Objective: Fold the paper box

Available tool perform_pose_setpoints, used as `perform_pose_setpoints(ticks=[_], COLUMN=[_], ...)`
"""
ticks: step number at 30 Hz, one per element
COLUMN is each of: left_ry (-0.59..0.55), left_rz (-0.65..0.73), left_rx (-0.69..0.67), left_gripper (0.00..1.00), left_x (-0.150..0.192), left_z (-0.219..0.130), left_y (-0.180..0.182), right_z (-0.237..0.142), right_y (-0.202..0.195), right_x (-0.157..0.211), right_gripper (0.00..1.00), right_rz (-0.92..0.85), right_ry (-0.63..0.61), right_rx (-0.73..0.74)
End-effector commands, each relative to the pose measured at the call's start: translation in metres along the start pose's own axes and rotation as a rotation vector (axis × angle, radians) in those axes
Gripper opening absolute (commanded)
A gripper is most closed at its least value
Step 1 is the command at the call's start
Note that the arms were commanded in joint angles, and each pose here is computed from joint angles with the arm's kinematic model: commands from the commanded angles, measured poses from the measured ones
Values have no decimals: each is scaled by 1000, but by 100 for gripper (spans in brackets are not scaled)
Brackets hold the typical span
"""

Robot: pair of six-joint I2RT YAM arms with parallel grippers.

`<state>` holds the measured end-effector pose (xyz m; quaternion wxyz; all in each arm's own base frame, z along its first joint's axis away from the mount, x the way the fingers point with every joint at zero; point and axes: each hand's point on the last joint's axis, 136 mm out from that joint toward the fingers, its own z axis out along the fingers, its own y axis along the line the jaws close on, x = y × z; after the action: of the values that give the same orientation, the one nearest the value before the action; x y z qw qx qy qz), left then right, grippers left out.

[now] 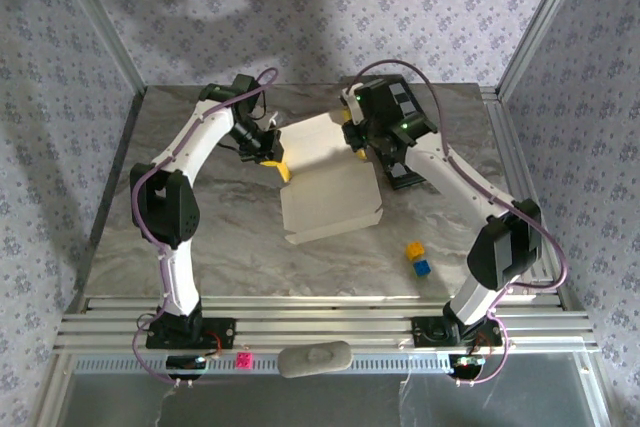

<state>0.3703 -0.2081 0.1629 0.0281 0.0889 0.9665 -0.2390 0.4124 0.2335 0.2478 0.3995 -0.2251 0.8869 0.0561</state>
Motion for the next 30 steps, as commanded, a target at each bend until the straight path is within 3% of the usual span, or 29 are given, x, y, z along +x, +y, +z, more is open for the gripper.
perform_pose_setpoints(ticks=[1,6,21,30], left_ry=[-22,-3,-6,-1], left_rz=[14,-43,-141,-149], left_rx=[46,35,-12,-15], left_gripper=[0,0,0,0], left_x=[-4,-3,-8,-8], left_z=[-13,-9,-9,-9], left_y=[-20,-16,-9,-8], right_z=[8,11,-6,-6], right_y=[-3,-10,-41,-36], right_x=[-1,4,8,4], right_gripper=[15,0,0,0], right_rz=[-47,-110,-213,-206], right_ry=[13,62,194,204], right_rx=[110,287,863,872])
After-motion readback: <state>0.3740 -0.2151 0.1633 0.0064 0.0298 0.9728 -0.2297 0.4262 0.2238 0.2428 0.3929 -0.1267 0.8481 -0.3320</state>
